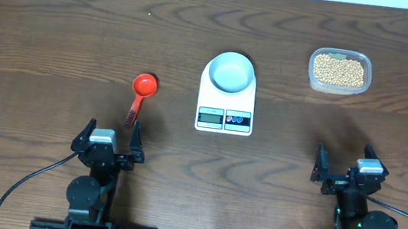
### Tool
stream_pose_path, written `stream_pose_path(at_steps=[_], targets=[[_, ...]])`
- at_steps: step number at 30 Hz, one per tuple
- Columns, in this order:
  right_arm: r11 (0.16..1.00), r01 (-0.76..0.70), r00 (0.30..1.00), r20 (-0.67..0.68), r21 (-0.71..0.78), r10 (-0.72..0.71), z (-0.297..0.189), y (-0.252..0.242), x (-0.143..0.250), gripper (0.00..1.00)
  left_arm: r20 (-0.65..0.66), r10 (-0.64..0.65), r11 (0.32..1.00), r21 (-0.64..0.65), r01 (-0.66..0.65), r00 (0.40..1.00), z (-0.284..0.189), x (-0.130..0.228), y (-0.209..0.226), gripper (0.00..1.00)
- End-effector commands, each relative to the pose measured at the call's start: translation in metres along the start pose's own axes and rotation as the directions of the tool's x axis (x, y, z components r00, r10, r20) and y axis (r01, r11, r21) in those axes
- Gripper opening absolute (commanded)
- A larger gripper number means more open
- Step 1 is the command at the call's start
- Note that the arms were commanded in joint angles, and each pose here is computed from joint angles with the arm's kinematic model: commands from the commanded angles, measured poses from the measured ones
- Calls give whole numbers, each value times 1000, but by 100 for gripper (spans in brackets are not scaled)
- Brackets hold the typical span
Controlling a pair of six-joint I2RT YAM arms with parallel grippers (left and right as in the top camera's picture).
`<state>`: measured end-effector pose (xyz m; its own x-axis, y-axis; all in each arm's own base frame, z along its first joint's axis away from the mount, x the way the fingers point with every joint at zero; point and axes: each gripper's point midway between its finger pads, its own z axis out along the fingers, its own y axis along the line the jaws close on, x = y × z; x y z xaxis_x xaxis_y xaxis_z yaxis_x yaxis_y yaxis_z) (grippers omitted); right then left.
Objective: Scoop item into bowl and weigh 50g on scale
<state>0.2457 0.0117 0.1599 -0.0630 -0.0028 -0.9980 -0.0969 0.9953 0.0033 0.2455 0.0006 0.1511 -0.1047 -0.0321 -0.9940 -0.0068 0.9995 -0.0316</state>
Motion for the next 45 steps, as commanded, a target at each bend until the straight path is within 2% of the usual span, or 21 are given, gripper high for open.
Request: stream_pose_path(at_steps=[1,36,45], targets=[[1000,-13,1000,0,-5,13,0,1,1,99,-46,16,1000,-25,-17,999,0,14,5,98],[1000,-13,1000,0,-5,13,0,1,1,99,-48,12,1000,-17,-13,999,0,14,4,98],[1000,-13,1000,0,-5,13,0,1,1,99,-84,5,1000,-15,-6,996,2,22,3,98]])
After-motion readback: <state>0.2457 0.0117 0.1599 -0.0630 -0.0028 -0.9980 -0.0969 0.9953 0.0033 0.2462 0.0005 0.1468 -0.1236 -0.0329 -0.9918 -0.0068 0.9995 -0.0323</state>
